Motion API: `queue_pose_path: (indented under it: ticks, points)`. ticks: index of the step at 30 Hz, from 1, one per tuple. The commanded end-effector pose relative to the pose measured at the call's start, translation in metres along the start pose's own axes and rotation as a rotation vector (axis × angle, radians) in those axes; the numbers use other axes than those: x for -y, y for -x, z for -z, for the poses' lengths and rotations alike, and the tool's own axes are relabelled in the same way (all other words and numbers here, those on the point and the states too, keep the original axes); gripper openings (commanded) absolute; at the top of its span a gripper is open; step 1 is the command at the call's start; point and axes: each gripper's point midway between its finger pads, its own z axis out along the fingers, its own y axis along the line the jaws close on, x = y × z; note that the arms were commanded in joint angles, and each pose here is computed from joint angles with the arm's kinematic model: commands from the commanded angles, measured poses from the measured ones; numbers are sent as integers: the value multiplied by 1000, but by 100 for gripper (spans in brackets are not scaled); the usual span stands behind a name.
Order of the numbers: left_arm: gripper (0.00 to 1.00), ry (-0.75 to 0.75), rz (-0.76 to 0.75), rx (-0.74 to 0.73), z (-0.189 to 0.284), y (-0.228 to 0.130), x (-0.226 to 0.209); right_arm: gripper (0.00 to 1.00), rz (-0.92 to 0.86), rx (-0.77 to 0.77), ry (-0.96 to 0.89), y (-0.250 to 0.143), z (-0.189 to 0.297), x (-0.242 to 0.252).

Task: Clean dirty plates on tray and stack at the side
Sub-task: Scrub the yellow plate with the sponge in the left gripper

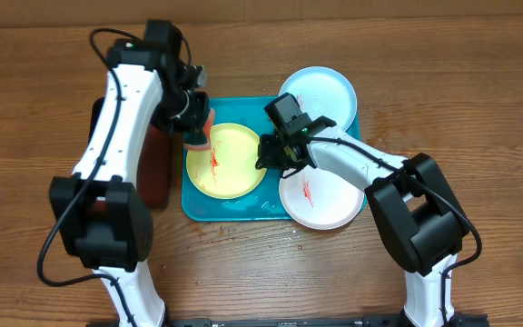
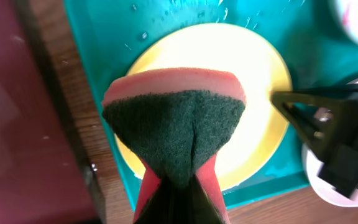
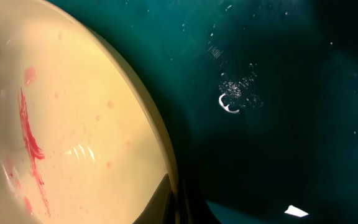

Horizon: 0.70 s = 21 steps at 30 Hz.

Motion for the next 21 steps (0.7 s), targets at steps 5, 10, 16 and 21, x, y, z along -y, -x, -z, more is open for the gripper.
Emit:
queue_pose_path:
  ticks: [5,10,16,21]
  points:
    - [4,157,113,-66,-43,-15,-15,4,-49,-10,-13,0,-1,7]
    - [4,180,197,-40,-69,-16,-23,4,-48,-10,-13,0,-1,7]
    - [4,180,184,-22,-103,-24,-19,4,-48,-8,-16,0,-1,8]
    - [4,218,143,-43,-118,-37,-12,4,-48,-9,-17,0,-1,8]
